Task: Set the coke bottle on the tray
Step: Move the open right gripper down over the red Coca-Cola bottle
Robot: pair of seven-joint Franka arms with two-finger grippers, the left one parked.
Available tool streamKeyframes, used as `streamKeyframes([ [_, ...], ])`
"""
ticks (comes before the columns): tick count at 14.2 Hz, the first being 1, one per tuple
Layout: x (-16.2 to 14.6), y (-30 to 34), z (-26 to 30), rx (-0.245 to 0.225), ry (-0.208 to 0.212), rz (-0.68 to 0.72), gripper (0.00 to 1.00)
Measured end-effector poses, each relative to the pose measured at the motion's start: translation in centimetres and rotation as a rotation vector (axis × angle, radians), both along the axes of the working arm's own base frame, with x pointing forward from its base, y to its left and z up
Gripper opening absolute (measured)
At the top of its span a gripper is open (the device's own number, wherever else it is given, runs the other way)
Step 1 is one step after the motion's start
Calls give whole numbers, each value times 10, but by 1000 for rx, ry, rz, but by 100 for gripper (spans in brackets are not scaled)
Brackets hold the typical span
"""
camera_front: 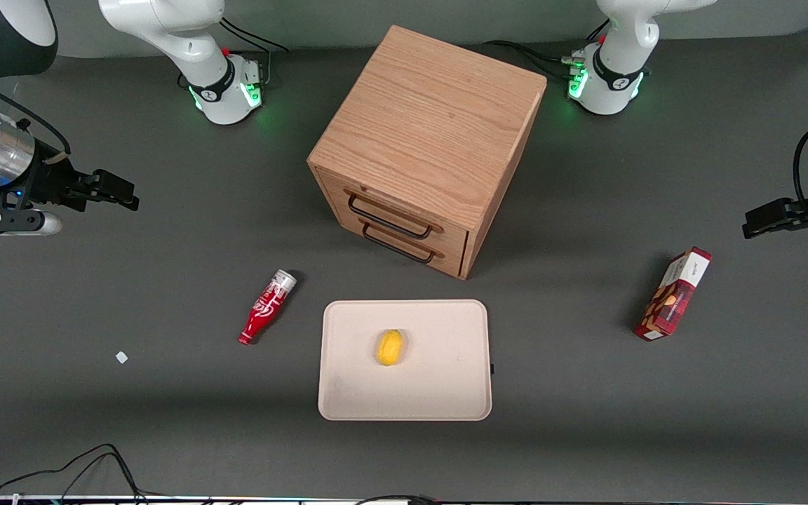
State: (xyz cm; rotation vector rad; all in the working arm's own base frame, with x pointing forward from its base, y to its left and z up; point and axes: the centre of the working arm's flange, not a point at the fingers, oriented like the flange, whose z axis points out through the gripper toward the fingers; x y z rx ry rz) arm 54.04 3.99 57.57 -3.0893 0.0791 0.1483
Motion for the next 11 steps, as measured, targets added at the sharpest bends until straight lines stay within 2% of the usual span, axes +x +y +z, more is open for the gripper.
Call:
streamKeyframes([
  [6, 7, -5, -2, 0, 3, -8, 100],
  [8, 13, -1, -13, -2, 23, -8, 100],
  [11, 25, 8, -29, -14, 53, -95, 100],
])
